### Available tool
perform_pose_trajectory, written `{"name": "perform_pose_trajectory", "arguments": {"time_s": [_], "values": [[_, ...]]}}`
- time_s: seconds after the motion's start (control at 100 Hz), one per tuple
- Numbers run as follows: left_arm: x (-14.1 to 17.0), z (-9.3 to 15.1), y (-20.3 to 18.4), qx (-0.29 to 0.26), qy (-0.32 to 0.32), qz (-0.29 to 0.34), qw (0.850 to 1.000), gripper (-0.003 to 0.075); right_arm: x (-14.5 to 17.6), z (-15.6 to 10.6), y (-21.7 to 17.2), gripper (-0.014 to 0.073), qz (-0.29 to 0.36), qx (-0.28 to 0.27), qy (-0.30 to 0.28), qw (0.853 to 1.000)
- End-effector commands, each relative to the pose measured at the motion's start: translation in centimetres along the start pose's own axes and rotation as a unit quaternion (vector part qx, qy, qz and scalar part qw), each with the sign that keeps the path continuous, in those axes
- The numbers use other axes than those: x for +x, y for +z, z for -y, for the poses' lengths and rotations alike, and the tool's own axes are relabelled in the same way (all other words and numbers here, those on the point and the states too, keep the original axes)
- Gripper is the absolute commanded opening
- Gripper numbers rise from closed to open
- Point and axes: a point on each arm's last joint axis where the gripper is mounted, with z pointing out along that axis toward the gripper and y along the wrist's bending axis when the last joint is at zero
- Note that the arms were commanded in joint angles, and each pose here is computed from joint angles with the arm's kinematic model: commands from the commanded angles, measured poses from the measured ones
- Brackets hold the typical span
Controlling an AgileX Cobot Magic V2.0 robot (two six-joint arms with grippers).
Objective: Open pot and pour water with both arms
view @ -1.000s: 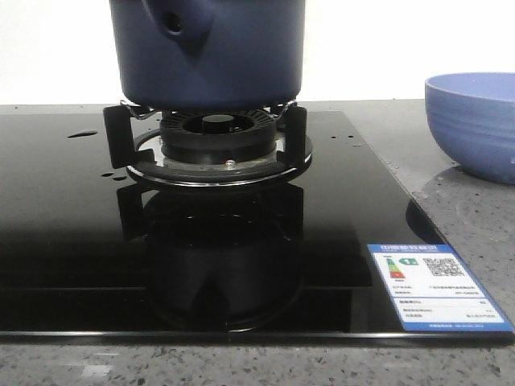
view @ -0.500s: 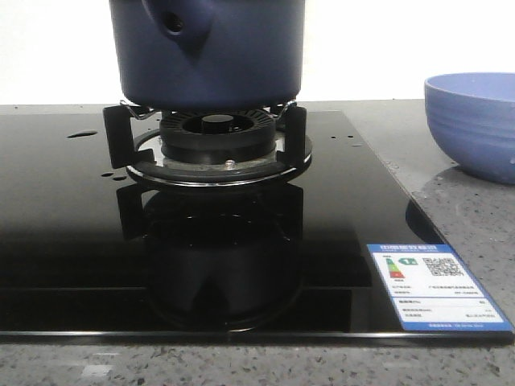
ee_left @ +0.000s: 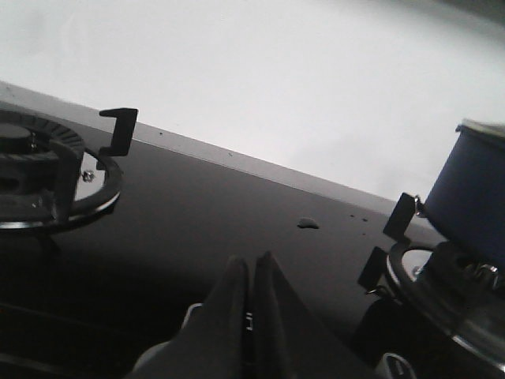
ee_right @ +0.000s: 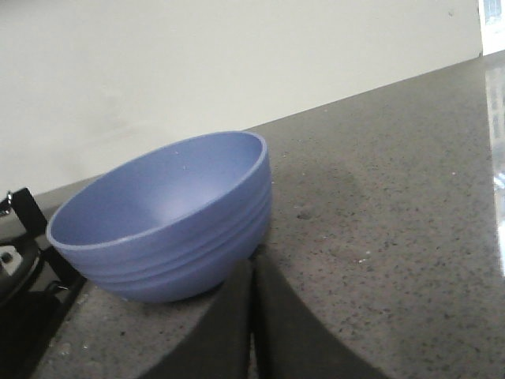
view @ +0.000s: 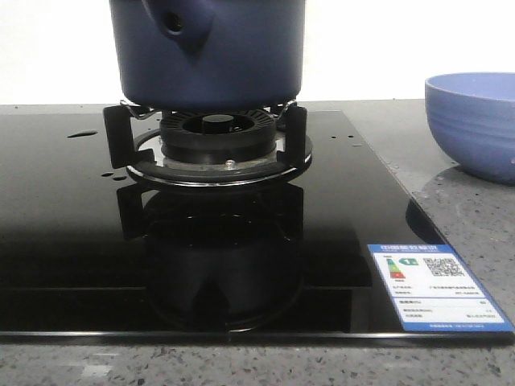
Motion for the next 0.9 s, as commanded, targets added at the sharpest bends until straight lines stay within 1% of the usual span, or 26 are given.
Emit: {"name": "perform_pose_trajectory", "arguments": {"time_s": [0.0,0.08,0.13,0.19,0.26,0.36,0.39,0.47,0.57,0.67,0.81,0.84,0.89], "values": [[0.2,-0.4,-0.1,-0.005,-0.088,0.037,0.995,-0.0019,0.0,0.3,-0.1,-0.0046,0.040,0.002,0.067,0.997],[0.0,-0.5,-0.1,-0.005,-0.143,0.046,0.989,-0.0019,-0.2,0.2,-0.1,-0.0046,0.043,-0.003,0.139,0.989],[-0.2,-0.4,-0.2,-0.003,-0.153,0.049,0.987,-0.0019,-0.6,0.0,-0.2,-0.0046,0.043,-0.008,0.153,0.987],[-0.9,-0.1,-0.3,0.002,-0.152,0.057,0.987,-0.0019,-1.5,-0.5,-0.3,-0.0045,0.040,-0.020,0.151,0.988],[-2.4,0.5,-0.5,0.016,-0.136,0.066,0.988,-0.0019,-2.9,-1.3,-0.7,-0.0045,0.037,-0.037,0.128,0.990],[-5.3,2.0,-0.9,0.035,-0.080,0.066,0.994,-0.0020,-5.1,-2.6,-1.2,-0.0045,0.020,-0.057,0.063,0.996],[-6.1,2.4,-0.9,0.038,-0.062,0.054,0.996,-0.0020,-6.1,-3.1,-1.4,-0.0045,0.014,-0.064,0.043,0.997],[-8.3,3.5,-0.6,0.042,-0.019,0.013,0.999,-0.0019,-8.0,-4.2,-1.2,-0.0045,-0.029,-0.074,-0.013,0.997],[-11.3,5.1,0.2,0.055,0.031,-0.033,0.997,-0.0019,-10.1,-5.2,-0.3,-0.0045,-0.087,-0.080,-0.074,0.990],[-13.6,6.3,1.2,0.075,0.060,-0.049,0.994,-0.0018,-12.2,-6.0,1.0,-0.0046,-0.103,-0.090,-0.079,0.987],[-15.6,7.5,2.1,0.108,0.068,-0.045,0.991,-0.0012,-13.1,-6.5,2.7,-0.0037,-0.132,-0.098,-0.079,0.983],[-15.8,7.7,2.3,0.119,0.062,-0.045,0.990,0.0000,-13.1,-6.6,3.1,-0.0019,-0.140,-0.098,-0.079,0.982],[-16.0,8.1,2.5,0.136,0.058,-0.047,0.988,0.0050,-13.2,-6.7,3.5,0.0044,-0.145,-0.101,-0.082,0.981]]}}
